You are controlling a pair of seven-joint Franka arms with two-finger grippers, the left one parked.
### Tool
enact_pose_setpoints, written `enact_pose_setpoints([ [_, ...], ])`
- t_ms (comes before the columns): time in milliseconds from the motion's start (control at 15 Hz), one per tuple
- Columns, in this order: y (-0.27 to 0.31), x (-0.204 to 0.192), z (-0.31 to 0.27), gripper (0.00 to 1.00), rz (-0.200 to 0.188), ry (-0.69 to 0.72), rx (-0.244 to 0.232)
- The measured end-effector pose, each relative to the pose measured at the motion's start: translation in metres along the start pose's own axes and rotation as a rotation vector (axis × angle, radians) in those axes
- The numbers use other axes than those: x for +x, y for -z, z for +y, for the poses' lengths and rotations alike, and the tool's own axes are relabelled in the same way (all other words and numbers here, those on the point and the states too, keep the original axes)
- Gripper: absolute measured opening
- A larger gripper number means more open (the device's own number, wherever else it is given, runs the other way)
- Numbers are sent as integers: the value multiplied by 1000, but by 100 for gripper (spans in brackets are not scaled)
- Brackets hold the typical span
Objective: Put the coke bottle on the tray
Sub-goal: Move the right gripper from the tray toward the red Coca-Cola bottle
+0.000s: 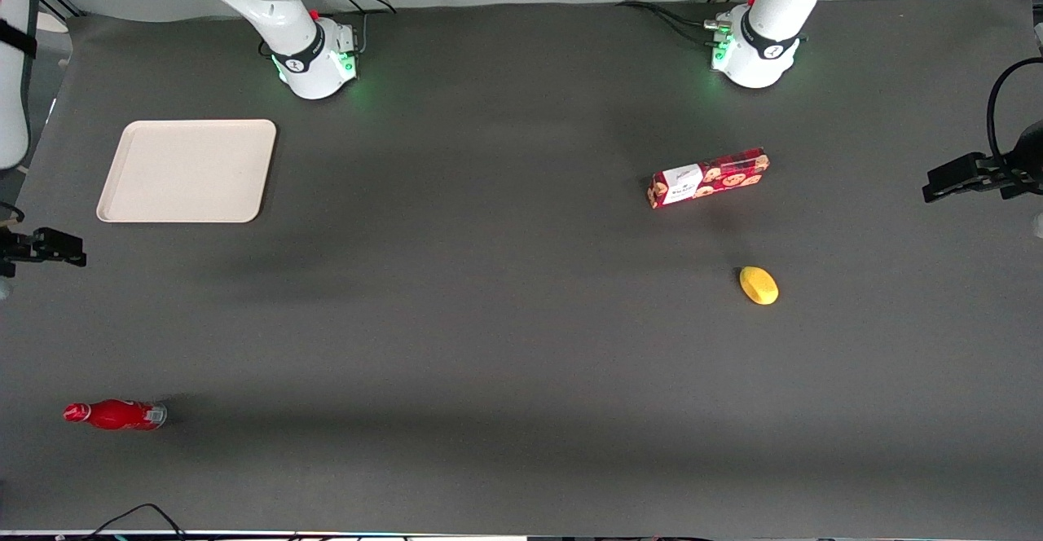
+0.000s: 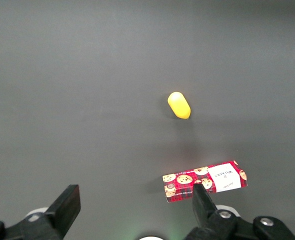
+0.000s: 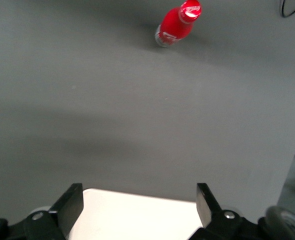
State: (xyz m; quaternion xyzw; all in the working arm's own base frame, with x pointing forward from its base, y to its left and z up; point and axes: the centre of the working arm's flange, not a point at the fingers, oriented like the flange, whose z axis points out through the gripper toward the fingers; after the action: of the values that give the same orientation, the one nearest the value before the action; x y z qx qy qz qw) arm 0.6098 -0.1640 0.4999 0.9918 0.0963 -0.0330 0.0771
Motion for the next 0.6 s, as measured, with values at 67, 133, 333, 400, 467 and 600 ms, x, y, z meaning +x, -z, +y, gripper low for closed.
enact_pose_setpoints([
  [67,-11,5,10,100,6,29,-15],
  [133,-21,11,18,100,19,61,-32],
  [333,-41,40,27,100,53,158,-82],
  [400,-47,50,28,100,63,191,-97],
  [467,-53,60,30,100,76,219,-116],
  [600,-68,79,36,100,103,259,-158],
])
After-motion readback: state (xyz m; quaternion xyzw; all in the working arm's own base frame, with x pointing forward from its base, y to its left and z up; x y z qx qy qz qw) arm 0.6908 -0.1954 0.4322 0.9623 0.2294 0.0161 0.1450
